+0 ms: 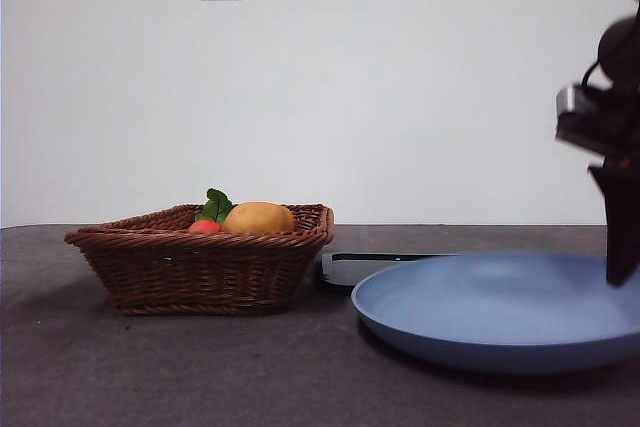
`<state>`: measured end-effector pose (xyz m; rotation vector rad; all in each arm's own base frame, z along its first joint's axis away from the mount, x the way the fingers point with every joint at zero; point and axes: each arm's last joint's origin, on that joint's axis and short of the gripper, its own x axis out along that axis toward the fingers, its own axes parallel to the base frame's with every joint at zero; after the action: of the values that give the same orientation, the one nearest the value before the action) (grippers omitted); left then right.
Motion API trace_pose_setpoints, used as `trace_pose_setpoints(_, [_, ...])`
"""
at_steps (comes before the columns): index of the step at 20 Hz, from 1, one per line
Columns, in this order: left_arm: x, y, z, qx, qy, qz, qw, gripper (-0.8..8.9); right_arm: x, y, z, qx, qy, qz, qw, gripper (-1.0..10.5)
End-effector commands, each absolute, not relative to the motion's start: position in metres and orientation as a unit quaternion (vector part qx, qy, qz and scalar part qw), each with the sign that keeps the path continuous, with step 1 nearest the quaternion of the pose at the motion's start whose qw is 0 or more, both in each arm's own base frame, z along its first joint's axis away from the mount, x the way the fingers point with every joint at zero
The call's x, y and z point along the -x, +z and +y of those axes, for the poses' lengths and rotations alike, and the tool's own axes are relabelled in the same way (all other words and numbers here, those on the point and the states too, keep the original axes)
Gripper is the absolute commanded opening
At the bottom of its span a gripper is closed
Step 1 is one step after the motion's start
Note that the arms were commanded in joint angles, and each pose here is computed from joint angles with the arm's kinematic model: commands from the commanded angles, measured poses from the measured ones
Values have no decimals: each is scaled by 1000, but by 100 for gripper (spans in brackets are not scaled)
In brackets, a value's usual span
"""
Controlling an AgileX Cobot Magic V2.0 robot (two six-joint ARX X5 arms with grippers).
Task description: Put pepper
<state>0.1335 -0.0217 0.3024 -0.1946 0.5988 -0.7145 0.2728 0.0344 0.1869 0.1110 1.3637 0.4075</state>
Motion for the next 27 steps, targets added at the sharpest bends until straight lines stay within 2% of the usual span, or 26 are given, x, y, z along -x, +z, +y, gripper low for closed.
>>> trace_pose_setpoints(1, [-149, 309, -28, 77, -352, 280, 890, 337, -267, 213, 34, -58, 184, 594, 781, 6])
trace_pose_setpoints(6, [-193, 301, -61, 34, -349, 335, 875, 337, -233, 269, 29, -63, 181, 519, 833, 6])
trace_pose_setpoints(12, [-257, 291, -113, -49, -329, 388, 860, 337, -195, 307, 25, -68, 181, 448, 873, 6])
trace_pose_setpoints(19, [-313, 250, -155, -141, -294, 470, 820, 337, -174, 320, 23, -69, 182, 424, 885, 6])
trace_pose_setpoints(23, [-326, 226, -160, -156, -273, 497, 809, 337, -174, 320, 23, -69, 182, 427, 883, 6])
trace_pose_setpoints(27, [-333, 209, -162, -167, -277, 507, 799, 337, -174, 320, 23, -69, 182, 427, 883, 6])
